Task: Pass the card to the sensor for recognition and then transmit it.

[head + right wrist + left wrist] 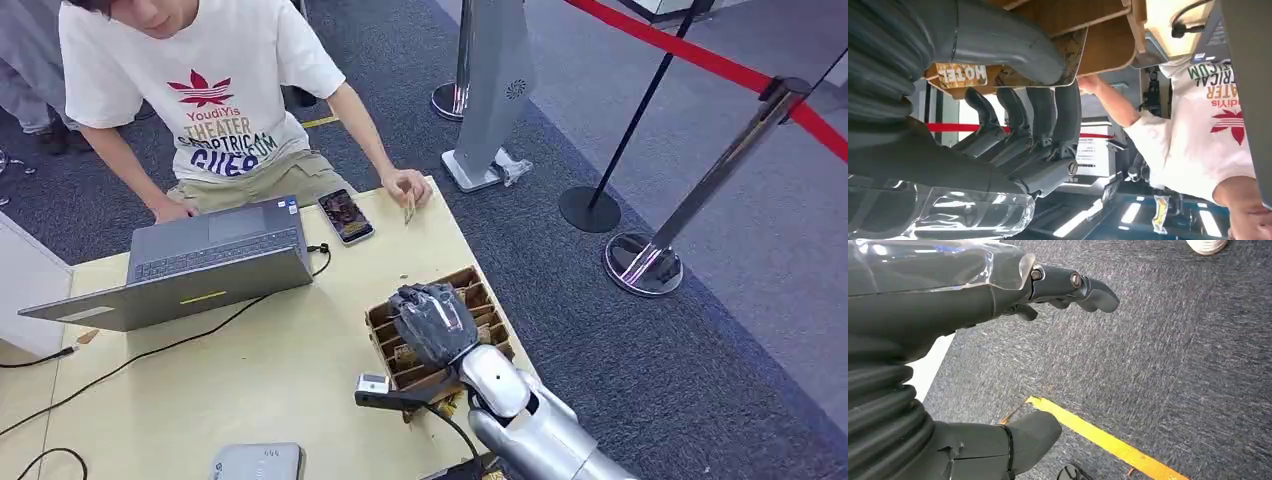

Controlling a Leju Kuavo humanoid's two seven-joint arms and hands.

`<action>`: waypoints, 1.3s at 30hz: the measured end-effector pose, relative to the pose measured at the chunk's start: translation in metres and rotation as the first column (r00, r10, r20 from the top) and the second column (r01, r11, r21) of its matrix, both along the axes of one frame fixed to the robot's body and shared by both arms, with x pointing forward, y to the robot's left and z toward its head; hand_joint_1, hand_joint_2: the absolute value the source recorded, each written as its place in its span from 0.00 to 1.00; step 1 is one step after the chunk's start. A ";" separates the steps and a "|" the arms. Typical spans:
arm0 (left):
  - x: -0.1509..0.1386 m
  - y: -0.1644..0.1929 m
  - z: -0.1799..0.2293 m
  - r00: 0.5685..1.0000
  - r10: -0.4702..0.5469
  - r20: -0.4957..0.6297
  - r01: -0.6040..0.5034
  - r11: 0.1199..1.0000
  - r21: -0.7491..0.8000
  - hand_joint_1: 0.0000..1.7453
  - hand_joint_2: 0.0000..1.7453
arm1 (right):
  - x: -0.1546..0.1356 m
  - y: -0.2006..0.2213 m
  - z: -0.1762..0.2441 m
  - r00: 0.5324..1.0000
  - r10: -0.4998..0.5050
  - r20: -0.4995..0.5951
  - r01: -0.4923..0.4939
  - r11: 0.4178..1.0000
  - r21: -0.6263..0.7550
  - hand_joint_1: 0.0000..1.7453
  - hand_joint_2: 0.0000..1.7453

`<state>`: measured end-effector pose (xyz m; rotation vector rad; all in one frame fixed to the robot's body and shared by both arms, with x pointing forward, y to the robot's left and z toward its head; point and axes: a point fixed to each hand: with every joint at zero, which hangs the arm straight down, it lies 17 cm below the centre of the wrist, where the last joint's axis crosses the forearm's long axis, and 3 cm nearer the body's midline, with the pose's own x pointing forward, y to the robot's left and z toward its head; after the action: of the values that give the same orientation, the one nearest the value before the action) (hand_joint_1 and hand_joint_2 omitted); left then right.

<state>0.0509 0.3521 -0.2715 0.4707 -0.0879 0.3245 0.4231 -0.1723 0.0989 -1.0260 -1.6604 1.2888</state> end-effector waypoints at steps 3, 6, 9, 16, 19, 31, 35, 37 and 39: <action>0.002 0.001 0.000 1.000 -0.006 0.005 0.006 1.000 0.003 0.00 1.00 | 0.002 0.004 0.015 0.999 0.018 0.031 -0.018 1.000 0.007 0.88 1.00; 0.003 0.003 0.001 1.000 -0.012 0.008 0.012 1.000 0.007 0.00 1.00 | 0.004 0.012 0.033 0.997 0.043 0.063 -0.044 0.999 0.014 0.88 1.00; 0.005 0.004 0.001 1.000 -0.016 0.013 0.016 1.000 0.011 0.00 1.00 | 0.005 0.022 0.054 0.992 0.074 0.099 -0.076 0.997 0.015 0.86 1.00; 0.006 0.006 0.001 1.000 -0.013 0.016 0.013 1.000 0.012 0.00 1.00 | 0.007 0.041 0.095 0.977 0.136 0.167 -0.144 0.989 0.037 0.85 1.00; 0.006 0.006 0.001 1.000 -0.010 0.018 0.009 1.000 0.011 0.00 1.00 | 0.010 0.046 0.114 0.968 0.155 0.197 -0.169 0.984 0.059 0.88 1.00; 0.009 0.006 0.002 0.999 -0.029 0.021 0.029 0.999 0.014 0.00 1.00 | 0.030 0.062 0.174 0.929 0.218 0.299 -0.255 0.963 0.091 0.94 1.00; 0.011 0.007 0.002 0.999 -0.037 0.024 0.037 0.999 0.017 0.00 1.00 | 0.039 0.077 0.188 0.917 0.250 0.313 -0.291 0.952 0.092 0.94 1.00; 0.013 0.008 0.002 0.999 -0.040 0.027 0.039 0.999 0.018 0.00 1.00 | 0.045 0.087 0.193 0.912 0.265 0.313 -0.307 0.947 0.093 0.93 1.00; 0.012 0.008 0.002 0.999 -0.041 0.026 0.041 0.999 0.018 0.00 1.00 | 0.050 0.097 0.196 0.908 0.279 0.312 -0.322 0.942 0.094 0.94 1.00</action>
<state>0.0634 0.3602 -0.2696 0.4812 -0.1261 0.2902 0.4729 -0.0752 0.2952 -0.9334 -2.1786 1.2276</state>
